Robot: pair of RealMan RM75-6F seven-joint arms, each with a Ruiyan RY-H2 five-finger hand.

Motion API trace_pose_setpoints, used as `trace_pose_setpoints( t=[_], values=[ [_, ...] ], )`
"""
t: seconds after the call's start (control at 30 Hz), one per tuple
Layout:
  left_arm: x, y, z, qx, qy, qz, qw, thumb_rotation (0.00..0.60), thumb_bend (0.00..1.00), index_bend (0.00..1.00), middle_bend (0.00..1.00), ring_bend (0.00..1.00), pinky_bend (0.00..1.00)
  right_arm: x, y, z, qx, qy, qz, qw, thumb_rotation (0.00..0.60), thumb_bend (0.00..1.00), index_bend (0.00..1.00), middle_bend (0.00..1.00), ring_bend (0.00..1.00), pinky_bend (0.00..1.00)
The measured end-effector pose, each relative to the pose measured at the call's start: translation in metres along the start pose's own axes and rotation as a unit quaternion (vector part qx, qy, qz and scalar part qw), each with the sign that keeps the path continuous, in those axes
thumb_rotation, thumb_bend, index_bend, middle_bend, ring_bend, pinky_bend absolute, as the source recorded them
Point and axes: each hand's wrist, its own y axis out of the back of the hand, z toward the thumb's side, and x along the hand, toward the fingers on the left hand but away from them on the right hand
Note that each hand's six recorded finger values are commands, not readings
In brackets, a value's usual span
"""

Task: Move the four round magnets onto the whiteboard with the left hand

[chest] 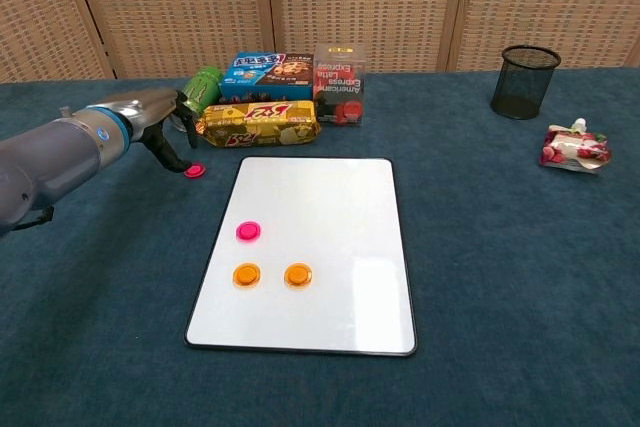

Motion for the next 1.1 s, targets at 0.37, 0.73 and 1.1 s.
trace_pose_setpoints(
  t=[0.37,0.73,1.1],
  values=[
    [0.008,-0.007,-0.009,-0.013,0.044,0.012,0.9989,0.6,0.33,0.43,0.0,0.0,0.0,0.0,0.0,0.0,-0.003,0.0,0.002,1.0,0.6,0.08,0.0,0.0,0.0,0.0],
    [0.015,-0.018,-0.008,-0.004,0.046,0.001,0.9989,0.6,0.33,0.43,0.0,0.0,0.0,0.0,0.0,0.0,-0.004,-0.001,0.002,1.0,0.6,0.08,0.0,0.0,0.0,0.0],
    [0.018,-0.023,-0.004,-0.001,0.044,-0.001,0.999,0.6,0.32,0.43,0.0,0.0,0.0,0.0,0.0,0.0,-0.005,-0.001,0.002,1.0,0.6,0.08,0.0,0.0,0.0,0.0]
  ],
)
